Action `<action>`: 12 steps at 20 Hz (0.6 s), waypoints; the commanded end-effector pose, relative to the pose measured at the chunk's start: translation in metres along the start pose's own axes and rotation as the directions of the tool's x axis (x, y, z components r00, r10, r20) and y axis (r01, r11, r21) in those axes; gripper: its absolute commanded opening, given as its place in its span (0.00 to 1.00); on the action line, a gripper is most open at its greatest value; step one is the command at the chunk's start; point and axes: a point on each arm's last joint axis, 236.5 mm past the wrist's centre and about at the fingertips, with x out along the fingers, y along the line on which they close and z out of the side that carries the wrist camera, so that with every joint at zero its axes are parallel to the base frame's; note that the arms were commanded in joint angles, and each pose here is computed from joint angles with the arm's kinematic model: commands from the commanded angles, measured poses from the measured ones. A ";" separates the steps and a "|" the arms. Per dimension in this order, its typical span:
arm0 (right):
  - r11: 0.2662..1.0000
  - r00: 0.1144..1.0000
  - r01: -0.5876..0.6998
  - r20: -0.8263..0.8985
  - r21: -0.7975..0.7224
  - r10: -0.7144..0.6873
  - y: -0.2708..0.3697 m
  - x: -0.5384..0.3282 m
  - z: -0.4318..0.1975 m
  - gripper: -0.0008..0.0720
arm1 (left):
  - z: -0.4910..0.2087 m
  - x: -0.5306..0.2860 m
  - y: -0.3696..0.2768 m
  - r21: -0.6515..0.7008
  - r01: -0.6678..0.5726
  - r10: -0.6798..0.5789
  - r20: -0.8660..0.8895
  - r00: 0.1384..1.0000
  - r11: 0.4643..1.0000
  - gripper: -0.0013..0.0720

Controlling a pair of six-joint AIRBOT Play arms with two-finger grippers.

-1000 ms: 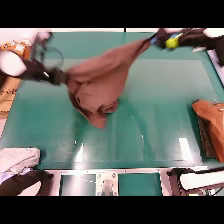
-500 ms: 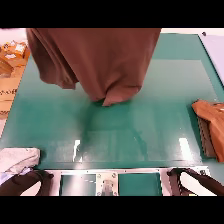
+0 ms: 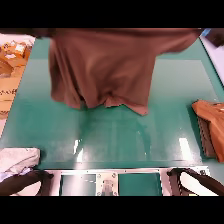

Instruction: Fold the shirts.

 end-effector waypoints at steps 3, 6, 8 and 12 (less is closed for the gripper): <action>0.984 0.954 0.078 -0.299 0.163 -0.026 -0.079 0.125 -0.121 0.03 | -0.123 0.146 -0.008 -0.065 0.061 -0.080 -0.352 0.933 0.996 0.05; 0.971 0.914 0.124 -0.404 0.204 -0.032 -0.106 0.181 -0.175 0.03 | -0.172 0.202 -0.012 -0.102 0.068 -0.106 -0.438 0.893 0.992 0.05; 0.962 0.902 0.159 -0.428 0.221 -0.051 -0.123 0.201 -0.194 0.03 | -0.192 0.224 -0.014 -0.126 0.072 -0.122 -0.461 0.879 0.989 0.05; 0.923 0.885 0.195 -0.465 0.330 -0.021 -0.144 0.171 -0.180 0.46 | -0.204 0.237 -0.013 -0.128 0.067 -0.121 -0.473 0.873 0.989 0.05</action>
